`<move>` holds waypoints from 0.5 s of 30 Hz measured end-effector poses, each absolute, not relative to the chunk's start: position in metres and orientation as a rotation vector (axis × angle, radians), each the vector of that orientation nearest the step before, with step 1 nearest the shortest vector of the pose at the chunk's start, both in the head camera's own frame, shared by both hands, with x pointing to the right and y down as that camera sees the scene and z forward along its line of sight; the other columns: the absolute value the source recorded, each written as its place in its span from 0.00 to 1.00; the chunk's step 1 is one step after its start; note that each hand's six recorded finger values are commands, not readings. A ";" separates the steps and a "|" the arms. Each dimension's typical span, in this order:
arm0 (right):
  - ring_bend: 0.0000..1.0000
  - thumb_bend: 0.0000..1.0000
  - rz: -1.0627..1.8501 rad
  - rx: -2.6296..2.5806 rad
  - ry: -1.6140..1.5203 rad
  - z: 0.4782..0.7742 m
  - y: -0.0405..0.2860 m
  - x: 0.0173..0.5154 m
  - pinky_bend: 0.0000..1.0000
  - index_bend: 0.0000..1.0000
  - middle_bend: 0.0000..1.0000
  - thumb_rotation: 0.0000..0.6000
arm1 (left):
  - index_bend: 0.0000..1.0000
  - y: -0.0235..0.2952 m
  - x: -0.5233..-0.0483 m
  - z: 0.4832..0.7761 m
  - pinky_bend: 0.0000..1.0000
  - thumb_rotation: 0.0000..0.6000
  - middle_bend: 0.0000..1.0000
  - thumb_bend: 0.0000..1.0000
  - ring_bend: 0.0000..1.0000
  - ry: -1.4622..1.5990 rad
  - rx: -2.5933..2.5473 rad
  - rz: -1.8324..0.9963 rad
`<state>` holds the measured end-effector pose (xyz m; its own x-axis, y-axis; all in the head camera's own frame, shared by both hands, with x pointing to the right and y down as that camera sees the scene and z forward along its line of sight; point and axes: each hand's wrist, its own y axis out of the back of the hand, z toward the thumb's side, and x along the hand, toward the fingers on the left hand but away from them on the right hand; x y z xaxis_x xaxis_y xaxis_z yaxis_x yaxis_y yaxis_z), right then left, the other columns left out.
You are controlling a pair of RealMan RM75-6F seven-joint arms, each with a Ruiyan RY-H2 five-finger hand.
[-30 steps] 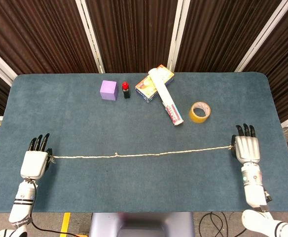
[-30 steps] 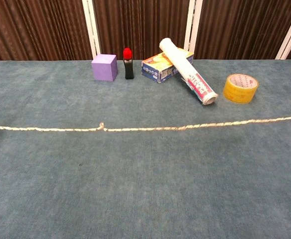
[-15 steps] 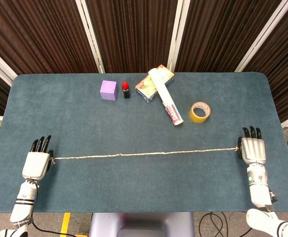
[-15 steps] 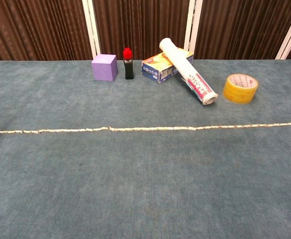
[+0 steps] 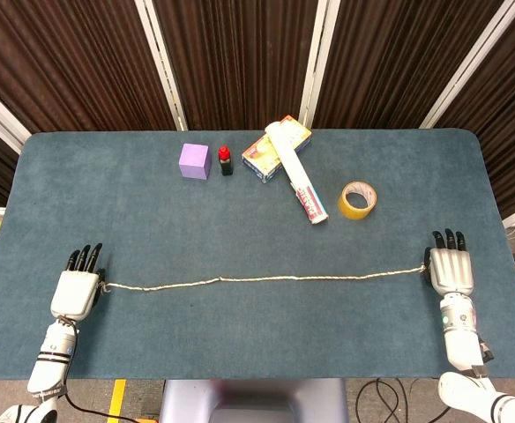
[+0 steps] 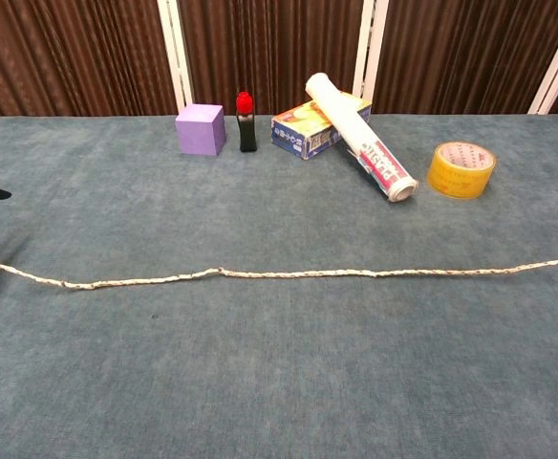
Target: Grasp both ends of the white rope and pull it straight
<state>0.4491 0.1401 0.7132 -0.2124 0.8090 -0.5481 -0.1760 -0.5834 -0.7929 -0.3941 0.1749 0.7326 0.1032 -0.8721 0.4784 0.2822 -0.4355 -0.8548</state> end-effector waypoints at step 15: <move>0.00 0.40 1.986 -1.310 -0.634 0.713 0.148 0.465 0.00 0.00 0.00 1.00 | 0.00 0.178 -0.402 0.735 0.14 1.00 0.00 0.40 0.00 0.633 -1.449 -1.570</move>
